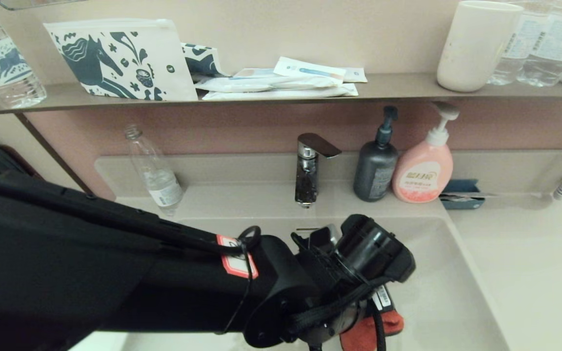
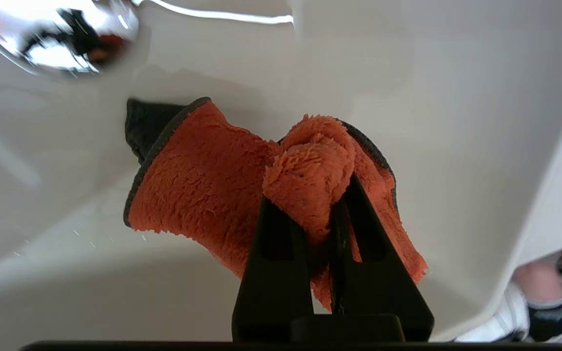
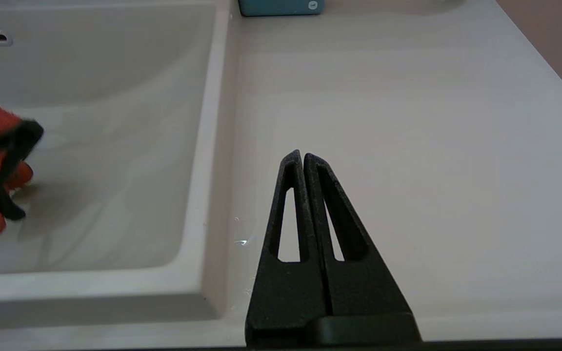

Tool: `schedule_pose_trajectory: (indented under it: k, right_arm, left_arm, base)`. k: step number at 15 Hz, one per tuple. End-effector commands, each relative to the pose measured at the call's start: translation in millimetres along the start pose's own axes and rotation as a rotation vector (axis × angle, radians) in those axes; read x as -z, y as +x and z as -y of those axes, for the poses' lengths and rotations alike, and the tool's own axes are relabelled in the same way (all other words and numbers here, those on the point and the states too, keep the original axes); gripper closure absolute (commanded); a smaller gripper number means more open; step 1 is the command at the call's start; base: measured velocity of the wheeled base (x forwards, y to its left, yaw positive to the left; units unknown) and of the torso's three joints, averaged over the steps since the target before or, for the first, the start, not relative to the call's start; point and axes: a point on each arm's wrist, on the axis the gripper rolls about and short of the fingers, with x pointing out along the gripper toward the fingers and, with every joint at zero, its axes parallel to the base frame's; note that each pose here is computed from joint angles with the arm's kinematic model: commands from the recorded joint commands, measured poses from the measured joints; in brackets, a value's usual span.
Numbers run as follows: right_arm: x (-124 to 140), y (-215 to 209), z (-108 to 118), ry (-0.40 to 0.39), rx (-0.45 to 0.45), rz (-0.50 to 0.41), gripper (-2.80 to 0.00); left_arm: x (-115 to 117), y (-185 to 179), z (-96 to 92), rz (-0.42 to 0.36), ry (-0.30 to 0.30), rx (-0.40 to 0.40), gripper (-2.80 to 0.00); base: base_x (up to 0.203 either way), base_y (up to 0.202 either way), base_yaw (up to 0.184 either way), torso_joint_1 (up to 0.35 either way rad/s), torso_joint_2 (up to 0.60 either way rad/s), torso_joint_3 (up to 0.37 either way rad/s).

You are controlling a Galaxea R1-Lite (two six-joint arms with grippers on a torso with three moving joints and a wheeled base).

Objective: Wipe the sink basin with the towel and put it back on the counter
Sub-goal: Wipe the sink

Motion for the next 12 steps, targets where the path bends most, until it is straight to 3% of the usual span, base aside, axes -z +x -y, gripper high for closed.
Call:
schedule_pose_trajectory:
  k: [1,3,5,8,12]
  right_arm:
    - [0,0,0,0.000,0.000,-0.001,0.00]
    - [0,0,0,0.000,0.000,-0.001,0.00]
    - [0,0,0,0.000,0.000,-0.001,0.00]
    - [0,0,0,0.000,0.000,-0.001,0.00]
    - [0,0,0,0.000,0.000,-0.001,0.00]
  left_arm:
    - [26,10,5.0,-0.046,0.047,-0.012,0.00]
    - [47,18,7.5,-0.065,0.086,-0.026,0.00]
    - [63,28,4.3,-0.032,0.126,-0.075,0.00]
    - [71,38,-2.1,-0.050,0.193,-0.111,0.00]
    - [74,51,2.4,-0.054,0.210,-0.120,0.00]
  base:
    - [0.000,0.000,0.000,0.000,0.00,0.000]
    - [0.000,0.000,0.000,0.000,0.00,0.000]
    - [0.000,0.000,0.000,0.000,0.00,0.000]
    - [0.000,0.000,0.000,0.000,0.00,0.000]
    - [0.000,0.000,0.000,0.000,0.00,0.000]
